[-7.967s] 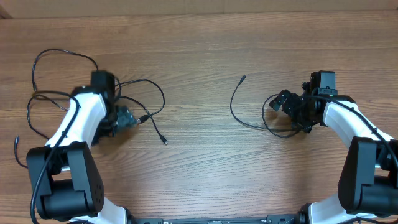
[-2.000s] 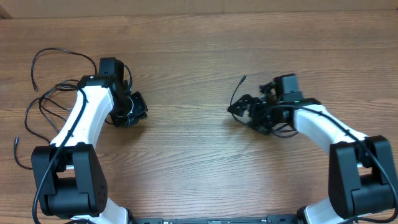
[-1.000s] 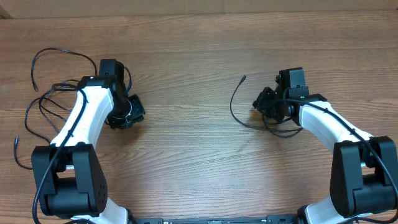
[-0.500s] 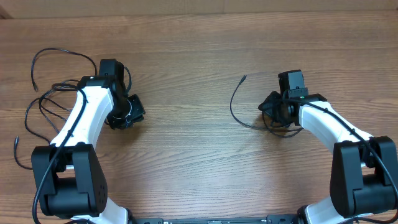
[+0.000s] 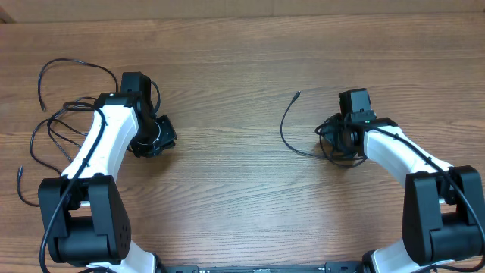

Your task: Untangle cables

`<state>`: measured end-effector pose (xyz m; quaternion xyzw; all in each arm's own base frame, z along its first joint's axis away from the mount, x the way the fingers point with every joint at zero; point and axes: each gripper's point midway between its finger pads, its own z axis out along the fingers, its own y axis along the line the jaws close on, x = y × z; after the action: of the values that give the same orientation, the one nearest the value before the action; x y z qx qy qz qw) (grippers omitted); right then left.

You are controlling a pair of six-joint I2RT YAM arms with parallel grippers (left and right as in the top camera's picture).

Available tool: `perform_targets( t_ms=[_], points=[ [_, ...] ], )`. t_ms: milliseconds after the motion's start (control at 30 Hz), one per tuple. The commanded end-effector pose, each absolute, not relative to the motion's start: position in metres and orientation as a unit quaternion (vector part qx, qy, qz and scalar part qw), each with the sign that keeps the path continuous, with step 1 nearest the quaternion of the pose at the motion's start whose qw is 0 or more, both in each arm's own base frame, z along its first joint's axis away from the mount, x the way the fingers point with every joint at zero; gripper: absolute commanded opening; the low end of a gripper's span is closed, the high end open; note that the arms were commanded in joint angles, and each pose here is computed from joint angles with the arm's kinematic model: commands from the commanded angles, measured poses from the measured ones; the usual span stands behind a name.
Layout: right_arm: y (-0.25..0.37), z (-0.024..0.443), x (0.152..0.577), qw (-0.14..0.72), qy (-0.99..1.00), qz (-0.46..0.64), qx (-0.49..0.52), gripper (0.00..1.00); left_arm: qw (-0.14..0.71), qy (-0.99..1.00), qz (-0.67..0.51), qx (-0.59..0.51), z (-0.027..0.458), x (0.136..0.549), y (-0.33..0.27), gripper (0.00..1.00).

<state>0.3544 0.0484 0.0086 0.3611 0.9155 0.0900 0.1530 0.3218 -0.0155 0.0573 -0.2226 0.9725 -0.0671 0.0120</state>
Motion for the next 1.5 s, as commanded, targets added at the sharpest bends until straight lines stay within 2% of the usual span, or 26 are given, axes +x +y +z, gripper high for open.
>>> perform_targets(
  t_ms=[0,867,933,1100,1267,1467],
  points=[
    [0.052,0.001,0.345,0.141,0.911,0.098,0.374,0.04,0.014,0.975,-0.066,-0.211,0.059,0.319,-0.018,0.31],
    [0.117,0.015,0.330,0.051,0.918,0.264,0.293,0.05,0.014,0.975,-0.066,-0.211,0.059,0.319,-0.018,0.31],
    [0.122,0.018,0.332,0.052,0.915,0.280,0.286,0.10,0.014,0.975,-0.066,-0.211,0.059,0.319,-0.018,0.31],
    [0.124,0.033,0.356,0.092,0.908,0.303,0.274,0.11,0.014,0.975,-0.065,-0.211,0.059,0.319,-0.018,0.31],
    [0.122,0.069,0.377,0.110,0.922,0.286,0.238,0.06,0.015,0.975,-0.066,-0.211,0.059,0.320,-0.018,0.33],
    [0.086,0.097,0.389,0.137,0.944,0.173,0.247,0.06,0.017,0.975,-0.066,-0.211,0.059,0.320,-0.018,0.34]
  ],
)
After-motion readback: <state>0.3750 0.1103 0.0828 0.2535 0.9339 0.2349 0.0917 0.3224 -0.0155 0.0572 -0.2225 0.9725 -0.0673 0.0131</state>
